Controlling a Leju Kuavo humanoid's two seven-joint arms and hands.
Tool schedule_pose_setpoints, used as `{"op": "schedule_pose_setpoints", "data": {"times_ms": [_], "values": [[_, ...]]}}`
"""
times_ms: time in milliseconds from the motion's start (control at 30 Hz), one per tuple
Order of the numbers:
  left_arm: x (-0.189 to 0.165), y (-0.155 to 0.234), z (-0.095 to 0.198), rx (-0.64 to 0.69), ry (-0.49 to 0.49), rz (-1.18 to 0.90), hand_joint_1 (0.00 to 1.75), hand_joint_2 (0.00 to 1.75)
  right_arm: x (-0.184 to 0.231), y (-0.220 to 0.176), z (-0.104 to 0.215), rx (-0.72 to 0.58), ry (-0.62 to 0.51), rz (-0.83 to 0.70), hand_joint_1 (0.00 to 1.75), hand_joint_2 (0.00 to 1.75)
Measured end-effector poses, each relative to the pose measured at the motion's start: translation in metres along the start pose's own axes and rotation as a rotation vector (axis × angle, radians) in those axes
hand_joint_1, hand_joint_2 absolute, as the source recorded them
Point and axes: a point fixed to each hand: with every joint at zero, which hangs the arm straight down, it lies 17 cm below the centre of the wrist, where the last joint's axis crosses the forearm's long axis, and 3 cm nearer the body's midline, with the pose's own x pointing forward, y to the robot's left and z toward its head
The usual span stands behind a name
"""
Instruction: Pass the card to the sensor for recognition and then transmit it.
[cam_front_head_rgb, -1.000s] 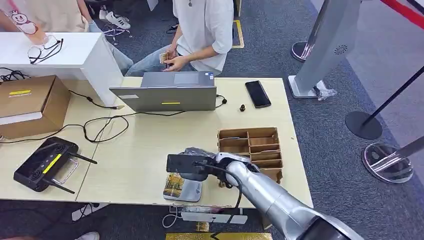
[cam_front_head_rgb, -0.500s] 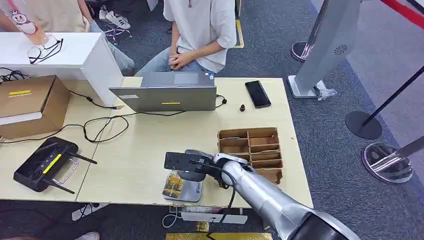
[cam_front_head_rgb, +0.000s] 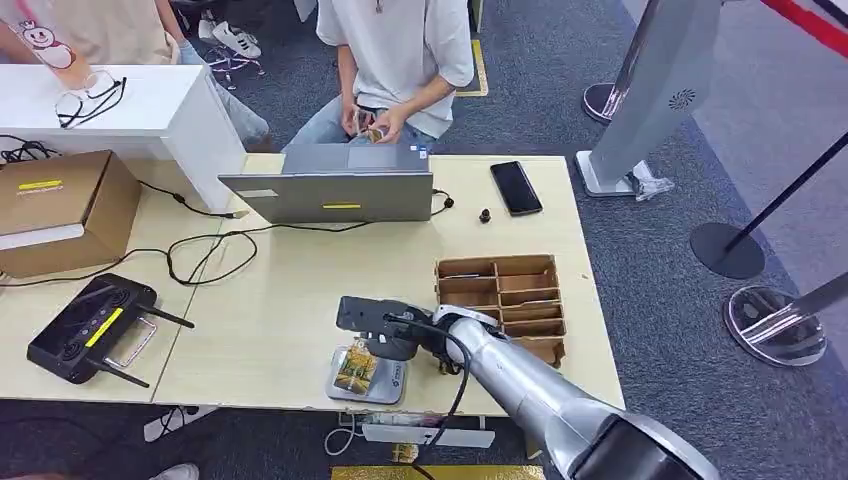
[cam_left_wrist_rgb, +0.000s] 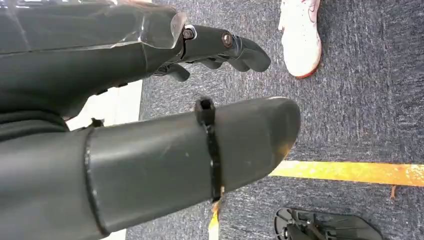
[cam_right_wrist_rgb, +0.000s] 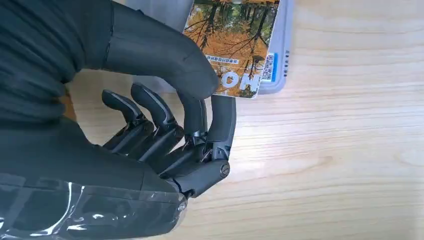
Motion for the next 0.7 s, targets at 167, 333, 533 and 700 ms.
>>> {"op": "schedule_pose_setpoints", "data": {"times_ms": [167, 333, 533, 700], "values": [[0.0, 0.0, 0.0, 0.0, 0.0, -0.001, 0.0, 0.0, -0.004, 0.0, 0.0, 0.006, 0.018, -0.011, 1.75, 1.75], [0.0, 0.0, 0.0, 0.0, -0.001, -0.003, 0.0, 0.0, -0.007, 0.002, -0.001, 0.011, 0.03, -0.021, 1.75, 1.75], [0.0, 0.0, 0.0, 0.0, -0.002, -0.004, 0.0, 0.0, -0.012, 0.004, -0.001, 0.015, 0.046, -0.031, 1.75, 1.75], [0.0, 0.0, 0.0, 0.0, -0.002, -0.006, 0.0, 0.0, -0.013, 0.004, -0.001, 0.017, 0.052, -0.055, 1.75, 1.75]]}}
